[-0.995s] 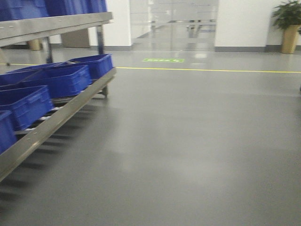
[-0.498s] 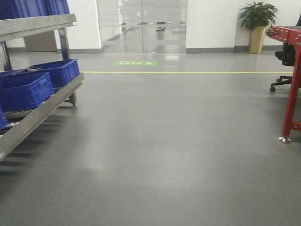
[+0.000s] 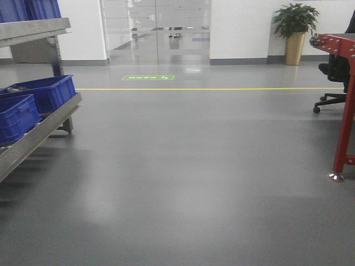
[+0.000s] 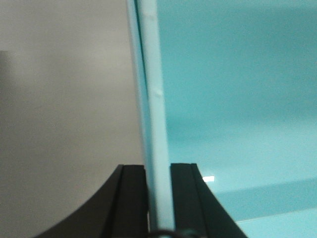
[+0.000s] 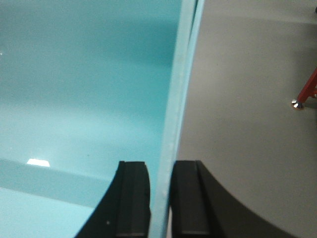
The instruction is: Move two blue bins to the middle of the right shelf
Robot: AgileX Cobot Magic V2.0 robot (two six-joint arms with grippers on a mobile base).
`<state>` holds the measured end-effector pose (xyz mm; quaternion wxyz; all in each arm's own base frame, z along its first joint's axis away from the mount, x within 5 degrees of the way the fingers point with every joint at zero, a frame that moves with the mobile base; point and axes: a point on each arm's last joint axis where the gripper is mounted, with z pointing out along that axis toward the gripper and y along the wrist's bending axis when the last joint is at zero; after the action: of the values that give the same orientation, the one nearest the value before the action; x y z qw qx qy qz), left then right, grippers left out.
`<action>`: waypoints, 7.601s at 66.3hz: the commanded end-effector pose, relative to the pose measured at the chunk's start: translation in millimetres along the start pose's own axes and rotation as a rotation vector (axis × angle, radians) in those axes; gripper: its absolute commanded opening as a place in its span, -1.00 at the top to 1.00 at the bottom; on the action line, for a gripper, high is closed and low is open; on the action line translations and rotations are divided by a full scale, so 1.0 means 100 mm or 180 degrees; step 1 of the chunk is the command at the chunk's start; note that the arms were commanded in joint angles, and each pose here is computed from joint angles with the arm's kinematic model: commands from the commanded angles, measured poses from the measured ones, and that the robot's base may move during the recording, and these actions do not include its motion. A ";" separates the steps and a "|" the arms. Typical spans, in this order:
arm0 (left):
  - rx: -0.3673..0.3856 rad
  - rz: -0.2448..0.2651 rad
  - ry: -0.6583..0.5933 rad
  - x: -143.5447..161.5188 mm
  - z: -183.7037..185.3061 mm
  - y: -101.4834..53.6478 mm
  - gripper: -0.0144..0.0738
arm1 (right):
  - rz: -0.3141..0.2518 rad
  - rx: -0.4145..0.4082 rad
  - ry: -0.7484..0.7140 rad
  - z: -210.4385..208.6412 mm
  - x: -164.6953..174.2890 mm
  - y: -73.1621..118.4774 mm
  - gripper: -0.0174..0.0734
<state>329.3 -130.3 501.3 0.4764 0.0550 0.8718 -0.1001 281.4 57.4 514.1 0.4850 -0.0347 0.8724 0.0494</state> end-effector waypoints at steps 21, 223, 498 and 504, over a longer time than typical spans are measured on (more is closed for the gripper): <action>0.0245 -0.0017 -0.0506 -0.16 -0.12 -0.09 0.93 | 0.0058 -0.0302 -0.0340 -0.13 -0.10 0.09 0.98; 0.0234 -0.0022 -0.0507 -0.16 -0.11 -0.08 0.93 | 0.0058 -0.0302 -0.0340 -0.13 -0.10 0.09 0.98; -0.0468 -0.0066 0.0254 0.13 0.27 0.06 -0.23 | 0.0151 0.0090 -0.0003 0.69 -0.03 0.05 0.17; -0.0473 -0.0078 0.0250 0.12 0.20 0.07 -0.07 | 0.0160 0.0079 -0.0092 0.55 -0.06 0.04 0.26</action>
<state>350.3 -131.6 468.0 0.4313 0.0136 0.9014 -0.0355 344.4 72.2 472.6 0.4686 -0.0058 0.8819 0.0510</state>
